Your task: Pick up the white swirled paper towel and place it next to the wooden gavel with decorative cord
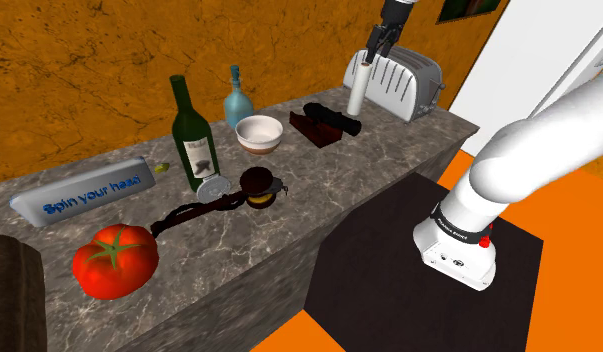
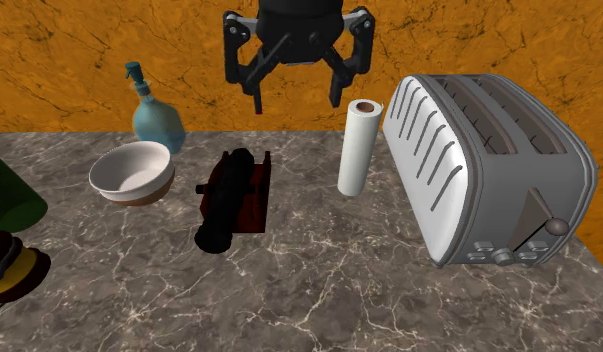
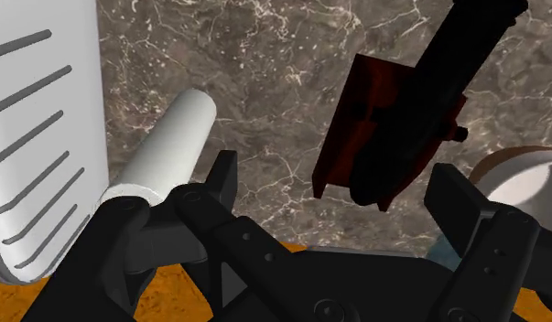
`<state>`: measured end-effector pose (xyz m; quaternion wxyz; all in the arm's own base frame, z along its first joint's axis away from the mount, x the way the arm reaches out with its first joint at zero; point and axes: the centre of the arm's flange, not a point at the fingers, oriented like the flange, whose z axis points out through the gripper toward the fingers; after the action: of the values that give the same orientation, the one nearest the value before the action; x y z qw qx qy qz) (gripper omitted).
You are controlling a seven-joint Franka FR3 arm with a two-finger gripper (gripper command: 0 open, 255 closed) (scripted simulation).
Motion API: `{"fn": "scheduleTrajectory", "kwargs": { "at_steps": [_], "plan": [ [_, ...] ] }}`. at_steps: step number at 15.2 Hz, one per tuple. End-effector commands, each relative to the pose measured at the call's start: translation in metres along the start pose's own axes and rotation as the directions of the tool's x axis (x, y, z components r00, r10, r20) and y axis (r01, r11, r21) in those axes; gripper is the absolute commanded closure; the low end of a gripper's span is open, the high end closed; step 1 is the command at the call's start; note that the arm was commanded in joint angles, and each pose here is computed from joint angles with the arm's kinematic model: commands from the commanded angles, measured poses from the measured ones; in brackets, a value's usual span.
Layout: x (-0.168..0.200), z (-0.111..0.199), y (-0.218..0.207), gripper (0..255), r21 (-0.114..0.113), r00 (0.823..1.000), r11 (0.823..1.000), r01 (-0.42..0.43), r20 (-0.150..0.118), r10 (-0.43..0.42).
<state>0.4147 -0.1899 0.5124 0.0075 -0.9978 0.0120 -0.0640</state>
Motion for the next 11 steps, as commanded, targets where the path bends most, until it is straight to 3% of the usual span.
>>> {"fn": "scheduleTrajectory", "kwargs": {
  "at_steps": [1,11],
  "plan": [
    [0.010,0.011,0.019,0,-0.007,1.000,1.000,-0.017,-0.013,0.017],
    [0.054,0.062,0.124,0,-0.031,0.992,0.994,-0.103,-0.073,0.101]
  ]
}}
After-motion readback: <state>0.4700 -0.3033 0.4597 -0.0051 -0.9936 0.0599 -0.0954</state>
